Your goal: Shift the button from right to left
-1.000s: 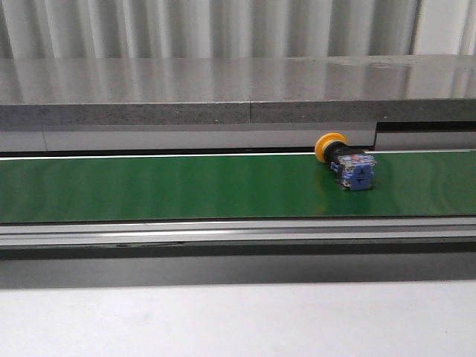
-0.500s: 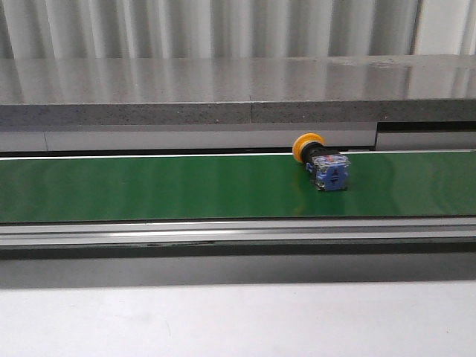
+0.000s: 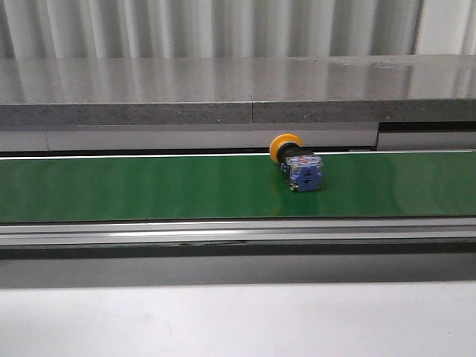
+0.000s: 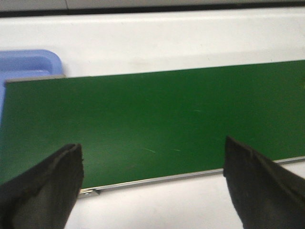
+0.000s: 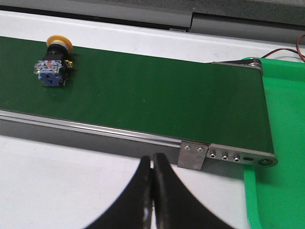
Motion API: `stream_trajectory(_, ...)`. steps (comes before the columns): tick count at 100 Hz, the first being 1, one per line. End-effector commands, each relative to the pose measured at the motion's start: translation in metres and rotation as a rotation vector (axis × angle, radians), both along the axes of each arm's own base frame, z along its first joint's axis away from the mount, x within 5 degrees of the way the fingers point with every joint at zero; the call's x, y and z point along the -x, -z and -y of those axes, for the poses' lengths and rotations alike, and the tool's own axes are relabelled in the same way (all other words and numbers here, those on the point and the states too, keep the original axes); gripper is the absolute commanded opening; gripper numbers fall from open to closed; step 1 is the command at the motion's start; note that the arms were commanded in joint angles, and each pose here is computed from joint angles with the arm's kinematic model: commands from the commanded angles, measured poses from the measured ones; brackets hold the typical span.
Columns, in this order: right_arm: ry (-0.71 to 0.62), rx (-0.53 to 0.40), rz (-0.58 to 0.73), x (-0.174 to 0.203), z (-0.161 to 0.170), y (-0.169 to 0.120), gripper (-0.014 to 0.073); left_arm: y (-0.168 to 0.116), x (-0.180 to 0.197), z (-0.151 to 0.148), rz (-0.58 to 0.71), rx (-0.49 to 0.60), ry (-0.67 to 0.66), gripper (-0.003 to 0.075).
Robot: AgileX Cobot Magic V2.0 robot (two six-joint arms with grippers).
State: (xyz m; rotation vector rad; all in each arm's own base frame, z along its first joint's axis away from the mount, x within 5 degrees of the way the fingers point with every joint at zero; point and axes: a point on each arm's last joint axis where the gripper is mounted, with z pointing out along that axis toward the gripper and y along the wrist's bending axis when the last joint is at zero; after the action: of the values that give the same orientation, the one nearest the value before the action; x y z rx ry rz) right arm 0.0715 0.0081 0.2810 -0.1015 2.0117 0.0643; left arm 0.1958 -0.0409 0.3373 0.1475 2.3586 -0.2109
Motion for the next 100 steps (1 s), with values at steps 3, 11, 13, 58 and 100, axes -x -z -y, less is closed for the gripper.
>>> stream_trajectory(3, 0.005, 0.003, 0.092, -0.003, 0.001, -0.013, -0.0066, -0.010, -0.024, 0.020, -0.023, 0.064, 0.013, 0.0577)
stream_trajectory(11, 0.005, 0.003, 0.092, -0.003, 0.001, -0.013, -0.0066, -0.004, -0.040, 0.036, -0.086, 0.039, 0.033, 0.0577)
stream_trajectory(13, 0.005, 0.003, 0.092, -0.003, 0.001, -0.013, -0.0066, -0.002, -0.044, 0.041, -0.106, 0.034, 0.035, 0.0577)
stream_trajectory(58, 0.005, 0.003, 0.092, -0.003, 0.001, -0.013, -0.0066, 0.011, -0.096, 0.166, -0.194, -0.008, 0.158, 0.0577)
stream_trajectory(100, 0.005, 0.003, 0.092, -0.003, 0.001, -0.013, -0.0066, 0.036, -0.123, 0.225, -0.286, 0.080, 0.208, 0.0573)
